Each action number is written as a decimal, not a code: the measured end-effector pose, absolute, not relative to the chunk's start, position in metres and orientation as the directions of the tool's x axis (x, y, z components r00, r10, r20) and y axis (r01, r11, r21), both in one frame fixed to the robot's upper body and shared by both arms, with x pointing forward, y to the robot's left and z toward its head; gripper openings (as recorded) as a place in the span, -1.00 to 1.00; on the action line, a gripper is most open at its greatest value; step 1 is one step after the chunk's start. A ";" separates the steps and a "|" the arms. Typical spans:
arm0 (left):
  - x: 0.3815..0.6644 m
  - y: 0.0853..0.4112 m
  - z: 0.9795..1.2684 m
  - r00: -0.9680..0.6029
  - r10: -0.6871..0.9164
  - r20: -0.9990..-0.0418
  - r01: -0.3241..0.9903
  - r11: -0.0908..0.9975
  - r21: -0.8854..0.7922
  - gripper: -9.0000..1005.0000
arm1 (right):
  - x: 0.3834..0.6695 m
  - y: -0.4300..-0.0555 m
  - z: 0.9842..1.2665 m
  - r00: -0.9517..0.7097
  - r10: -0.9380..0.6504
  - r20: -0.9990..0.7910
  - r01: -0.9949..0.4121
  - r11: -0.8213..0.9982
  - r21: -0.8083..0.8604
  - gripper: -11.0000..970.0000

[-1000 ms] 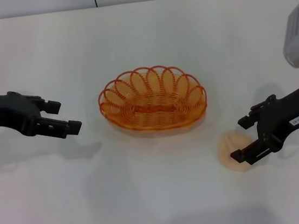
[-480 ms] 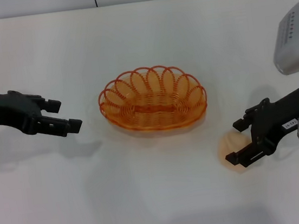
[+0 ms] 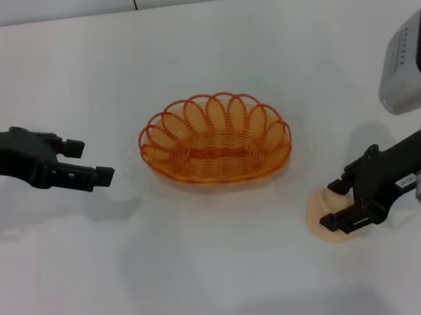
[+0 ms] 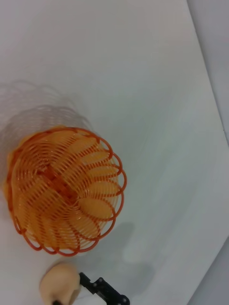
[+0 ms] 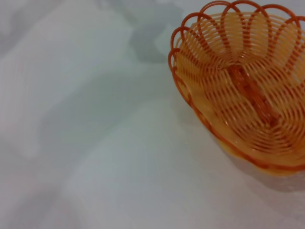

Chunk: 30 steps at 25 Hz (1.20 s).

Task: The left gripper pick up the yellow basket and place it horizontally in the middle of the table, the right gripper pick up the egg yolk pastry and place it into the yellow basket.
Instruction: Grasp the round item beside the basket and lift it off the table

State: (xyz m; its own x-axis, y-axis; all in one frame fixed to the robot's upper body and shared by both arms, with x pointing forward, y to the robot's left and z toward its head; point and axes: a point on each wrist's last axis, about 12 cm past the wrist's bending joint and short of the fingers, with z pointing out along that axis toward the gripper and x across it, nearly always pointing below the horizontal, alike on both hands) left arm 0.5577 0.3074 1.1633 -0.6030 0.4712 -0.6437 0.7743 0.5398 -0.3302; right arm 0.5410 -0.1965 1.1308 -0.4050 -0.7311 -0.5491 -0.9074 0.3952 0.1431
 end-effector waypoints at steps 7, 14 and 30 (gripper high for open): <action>0.558 0.307 1.163 -0.602 0.471 -0.645 0.775 0.539 -0.329 0.77 | 0.540 -0.195 1.133 -0.395 -0.737 -0.549 -0.912 0.385 0.139 0.03; 0.558 0.307 1.161 -0.602 0.471 -0.645 0.775 0.538 -0.331 0.77 | 0.542 -0.193 1.135 -0.389 -0.739 -0.551 -0.915 0.381 0.135 -0.22; 0.558 0.307 1.161 -0.595 0.473 -0.650 0.781 0.533 -0.327 0.77 | 0.548 -0.196 1.159 -0.354 -0.719 -0.598 -0.921 0.378 0.091 -0.65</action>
State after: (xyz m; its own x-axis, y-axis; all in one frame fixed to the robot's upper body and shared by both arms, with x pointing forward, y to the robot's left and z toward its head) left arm 0.5582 0.3073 1.1610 -0.5951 0.4731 -0.6496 0.7806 0.5326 -0.3272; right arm 0.5479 -0.1957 1.1590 -0.3540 -0.7195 -0.5975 -0.9214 0.3777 0.0911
